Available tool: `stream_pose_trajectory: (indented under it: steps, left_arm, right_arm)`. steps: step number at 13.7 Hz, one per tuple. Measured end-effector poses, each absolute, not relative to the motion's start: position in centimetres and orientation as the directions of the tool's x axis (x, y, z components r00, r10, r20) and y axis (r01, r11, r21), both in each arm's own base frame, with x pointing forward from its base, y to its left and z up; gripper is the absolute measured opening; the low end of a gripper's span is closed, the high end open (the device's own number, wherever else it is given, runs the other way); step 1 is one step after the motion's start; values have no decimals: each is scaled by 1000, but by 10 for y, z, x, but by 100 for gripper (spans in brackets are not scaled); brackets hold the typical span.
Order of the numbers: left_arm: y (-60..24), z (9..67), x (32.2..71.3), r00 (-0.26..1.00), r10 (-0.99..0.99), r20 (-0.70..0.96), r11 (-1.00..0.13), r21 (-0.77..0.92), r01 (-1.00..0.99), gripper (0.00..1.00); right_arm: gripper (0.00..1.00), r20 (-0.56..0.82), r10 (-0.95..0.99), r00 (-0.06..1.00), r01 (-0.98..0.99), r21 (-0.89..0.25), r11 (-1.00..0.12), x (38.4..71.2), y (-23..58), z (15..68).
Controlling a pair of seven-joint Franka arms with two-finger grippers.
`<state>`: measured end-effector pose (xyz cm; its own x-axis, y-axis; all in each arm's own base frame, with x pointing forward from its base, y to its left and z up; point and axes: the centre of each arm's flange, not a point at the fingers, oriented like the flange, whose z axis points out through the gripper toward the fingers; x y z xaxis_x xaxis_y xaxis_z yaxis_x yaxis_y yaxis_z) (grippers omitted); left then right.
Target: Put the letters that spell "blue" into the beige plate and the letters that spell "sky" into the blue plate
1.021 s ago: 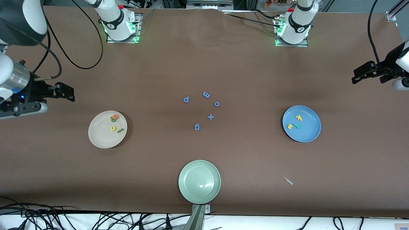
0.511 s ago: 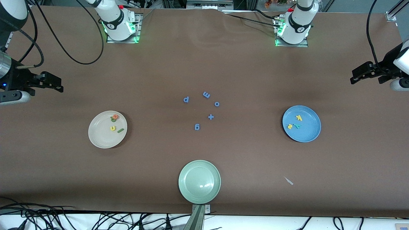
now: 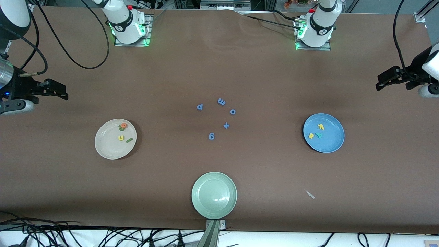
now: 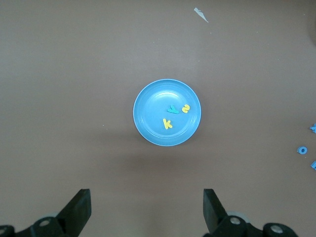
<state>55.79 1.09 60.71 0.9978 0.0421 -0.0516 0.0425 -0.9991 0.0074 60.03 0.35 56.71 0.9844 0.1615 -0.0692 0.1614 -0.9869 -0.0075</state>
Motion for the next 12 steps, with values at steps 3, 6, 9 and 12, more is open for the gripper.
stream_pose_trajectory:
  steps: [3, 6, 9, 12]
  left_arm:
    - [11, 606, 559, 998, 43, -54, -999, 7, 43, 100]
    - [11, 605, 559, 998, 43, -55, -999, 7, 43, 100]
    - [11, 605, 559, 998, 43, -55, -999, 5, 44, 100]
    - [11, 602, 560, 997, 43, -59, -999, 5, 44, 100]
  right_arm:
    - [100, -57, 171, 984, 170, -7, -985, 598, 9, 568]
    - [100, -33, 199, 980, 199, -6, -980, 597, 25, 571]
    - [100, -52, 191, 980, 191, -3, -982, 588, 20, 572]
    - [100, -53, 181, 982, 182, 4, -983, 582, 14, 576]
